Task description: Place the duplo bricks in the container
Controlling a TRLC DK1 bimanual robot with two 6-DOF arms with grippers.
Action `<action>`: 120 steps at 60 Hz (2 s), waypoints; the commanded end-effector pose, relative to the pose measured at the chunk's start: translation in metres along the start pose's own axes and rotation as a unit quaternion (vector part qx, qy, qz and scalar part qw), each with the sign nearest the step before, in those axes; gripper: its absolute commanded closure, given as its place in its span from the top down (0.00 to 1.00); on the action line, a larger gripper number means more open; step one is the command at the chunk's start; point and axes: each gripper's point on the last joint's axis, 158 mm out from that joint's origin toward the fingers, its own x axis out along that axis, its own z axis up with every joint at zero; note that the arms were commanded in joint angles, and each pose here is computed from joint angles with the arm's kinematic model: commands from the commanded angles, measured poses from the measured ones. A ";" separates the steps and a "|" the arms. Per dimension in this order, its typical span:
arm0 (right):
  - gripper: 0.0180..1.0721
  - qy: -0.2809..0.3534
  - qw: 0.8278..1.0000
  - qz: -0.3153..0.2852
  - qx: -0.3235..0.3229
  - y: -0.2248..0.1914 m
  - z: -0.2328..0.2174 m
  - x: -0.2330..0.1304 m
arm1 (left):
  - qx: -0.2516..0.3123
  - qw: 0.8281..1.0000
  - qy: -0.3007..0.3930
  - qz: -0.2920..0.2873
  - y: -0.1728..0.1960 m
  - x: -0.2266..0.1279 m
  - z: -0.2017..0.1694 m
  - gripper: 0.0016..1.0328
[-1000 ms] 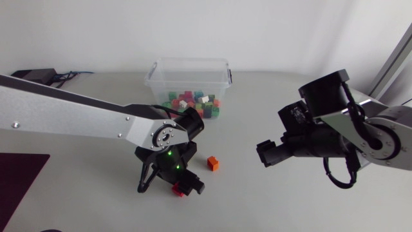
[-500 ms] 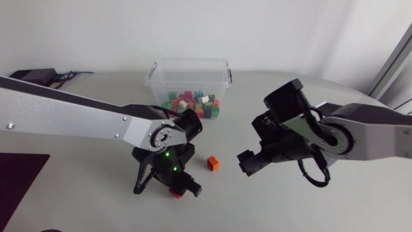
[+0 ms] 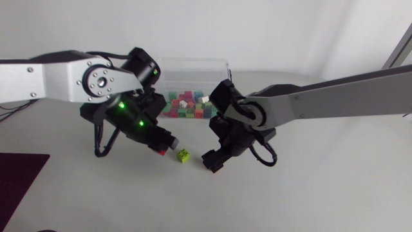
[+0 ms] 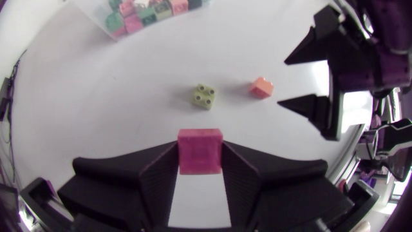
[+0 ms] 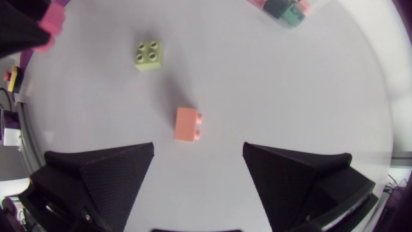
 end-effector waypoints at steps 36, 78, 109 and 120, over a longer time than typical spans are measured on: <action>0.41 0.042 0.999 -0.018 -0.001 0.001 0.013 0.049 | -0.032 0.977 -0.210 0.032 0.054 -0.079 0.117 0.25; 0.18 0.012 0.999 -0.040 -0.013 -0.004 0.010 0.023 | -0.058 0.934 -0.351 0.038 0.081 -0.081 0.211 0.25; 0.18 -0.044 0.999 -0.020 0.009 -0.035 0.025 -0.029 | -0.061 0.941 -0.331 0.044 0.093 -0.027 0.278 0.27; 0.18 -0.052 0.998 -0.017 0.012 -0.041 0.027 -0.031 | -0.074 0.943 -0.319 0.055 0.108 -0.017 0.282 0.53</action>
